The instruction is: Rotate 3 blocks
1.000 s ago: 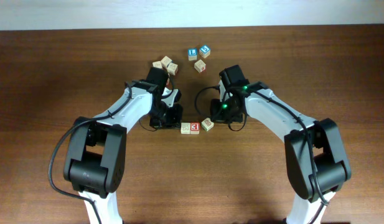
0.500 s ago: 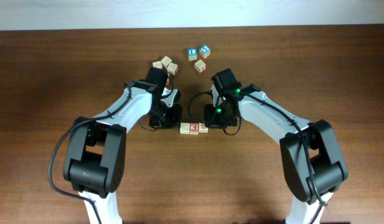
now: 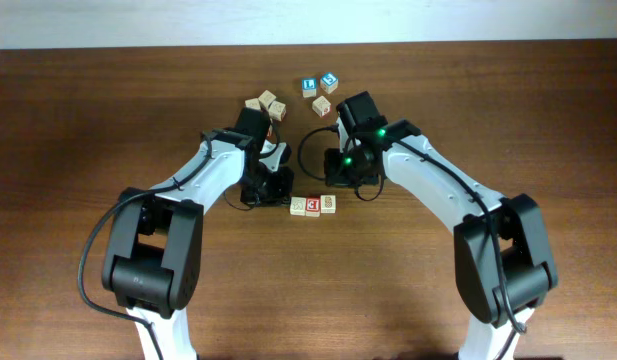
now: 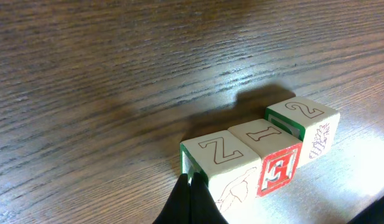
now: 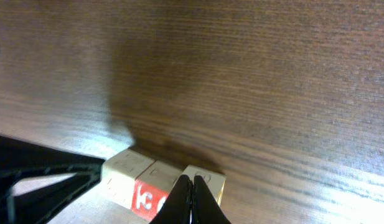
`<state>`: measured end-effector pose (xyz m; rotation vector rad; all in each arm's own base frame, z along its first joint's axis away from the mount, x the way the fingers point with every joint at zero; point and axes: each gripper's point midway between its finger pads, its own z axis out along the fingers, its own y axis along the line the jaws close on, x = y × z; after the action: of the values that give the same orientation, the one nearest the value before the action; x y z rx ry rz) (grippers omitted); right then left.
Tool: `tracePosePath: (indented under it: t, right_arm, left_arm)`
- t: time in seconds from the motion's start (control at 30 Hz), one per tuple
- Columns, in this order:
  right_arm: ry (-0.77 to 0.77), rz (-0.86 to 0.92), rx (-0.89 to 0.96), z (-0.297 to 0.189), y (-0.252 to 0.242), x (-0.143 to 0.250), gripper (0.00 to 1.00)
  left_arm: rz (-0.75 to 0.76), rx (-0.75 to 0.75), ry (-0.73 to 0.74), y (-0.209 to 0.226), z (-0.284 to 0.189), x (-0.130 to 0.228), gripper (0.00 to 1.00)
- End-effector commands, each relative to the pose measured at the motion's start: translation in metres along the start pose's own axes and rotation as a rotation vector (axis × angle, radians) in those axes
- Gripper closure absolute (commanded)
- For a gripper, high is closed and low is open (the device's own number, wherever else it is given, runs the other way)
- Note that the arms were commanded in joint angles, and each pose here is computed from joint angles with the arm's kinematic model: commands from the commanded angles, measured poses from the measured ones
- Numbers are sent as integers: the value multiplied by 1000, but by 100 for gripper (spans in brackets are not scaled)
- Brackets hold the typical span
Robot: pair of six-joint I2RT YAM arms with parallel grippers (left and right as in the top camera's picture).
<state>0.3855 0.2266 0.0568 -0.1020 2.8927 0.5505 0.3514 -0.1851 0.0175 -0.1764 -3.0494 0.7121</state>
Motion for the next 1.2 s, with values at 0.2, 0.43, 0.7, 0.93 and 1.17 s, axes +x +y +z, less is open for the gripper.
tracePosePath:
  t: [0.2,0.43,0.7,0.93,1.17]
  right_arm:
    - [70,9,46,36,-4,14,96]
    - [78,11,40,36,-3,16,96]
    - [84,13,38,36,-3,17,96]
    - [91,14,38,36,-3,19,96]
    - [85,3,29,36,-1,17,96]
  left_arm:
    - [-14,15,19,-1,5,5,100]
    - [-14,15,19,-1,5,5,100]
    - [-14,15,19,-1,5,5,100]
    - [-13,15,18,-1,5,5,100]
    - [-12,15,16,-1,5,4,100]
